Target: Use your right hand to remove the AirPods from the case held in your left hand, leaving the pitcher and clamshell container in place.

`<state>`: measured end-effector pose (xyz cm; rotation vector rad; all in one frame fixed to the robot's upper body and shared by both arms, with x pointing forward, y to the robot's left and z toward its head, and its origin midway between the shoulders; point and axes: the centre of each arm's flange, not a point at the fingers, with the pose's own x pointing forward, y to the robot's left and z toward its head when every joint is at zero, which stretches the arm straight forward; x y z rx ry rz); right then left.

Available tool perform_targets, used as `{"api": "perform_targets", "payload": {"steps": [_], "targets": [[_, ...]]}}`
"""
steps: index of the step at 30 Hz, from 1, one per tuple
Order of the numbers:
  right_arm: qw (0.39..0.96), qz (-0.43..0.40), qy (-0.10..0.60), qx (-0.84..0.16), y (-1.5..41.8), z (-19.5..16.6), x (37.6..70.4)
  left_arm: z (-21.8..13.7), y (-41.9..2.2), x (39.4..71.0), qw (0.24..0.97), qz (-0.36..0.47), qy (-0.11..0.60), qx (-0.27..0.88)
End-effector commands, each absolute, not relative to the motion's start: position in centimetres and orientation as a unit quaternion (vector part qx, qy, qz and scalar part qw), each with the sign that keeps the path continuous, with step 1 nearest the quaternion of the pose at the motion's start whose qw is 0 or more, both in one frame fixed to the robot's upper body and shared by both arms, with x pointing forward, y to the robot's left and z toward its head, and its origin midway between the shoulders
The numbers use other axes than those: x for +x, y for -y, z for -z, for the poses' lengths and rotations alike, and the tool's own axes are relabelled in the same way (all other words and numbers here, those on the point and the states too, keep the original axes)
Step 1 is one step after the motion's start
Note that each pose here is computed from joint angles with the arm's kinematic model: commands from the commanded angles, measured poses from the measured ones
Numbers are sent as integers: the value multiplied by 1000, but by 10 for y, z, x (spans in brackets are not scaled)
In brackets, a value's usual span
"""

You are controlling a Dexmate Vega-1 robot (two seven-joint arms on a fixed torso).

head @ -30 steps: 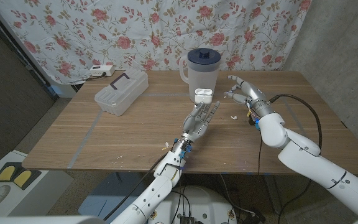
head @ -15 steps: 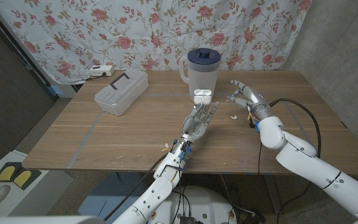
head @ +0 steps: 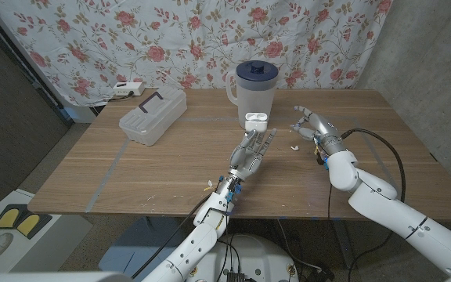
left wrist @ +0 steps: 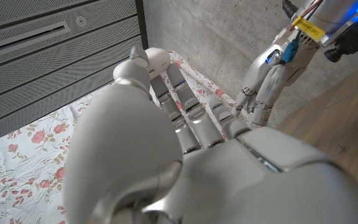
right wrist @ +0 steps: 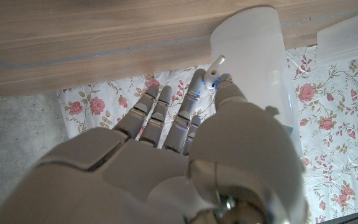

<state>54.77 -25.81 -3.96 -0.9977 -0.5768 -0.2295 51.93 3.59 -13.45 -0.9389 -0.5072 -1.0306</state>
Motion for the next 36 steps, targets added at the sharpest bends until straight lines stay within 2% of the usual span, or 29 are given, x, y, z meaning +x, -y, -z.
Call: {"api": "perform_targets", "payload": {"steps": [1,36], "targets": [[828,111,261,-484,266,53,556,135,-36,515,738,467,233,-428],[809,114,241,-525,256,75,569,135,-48,514,737,468,232,-428]]}}
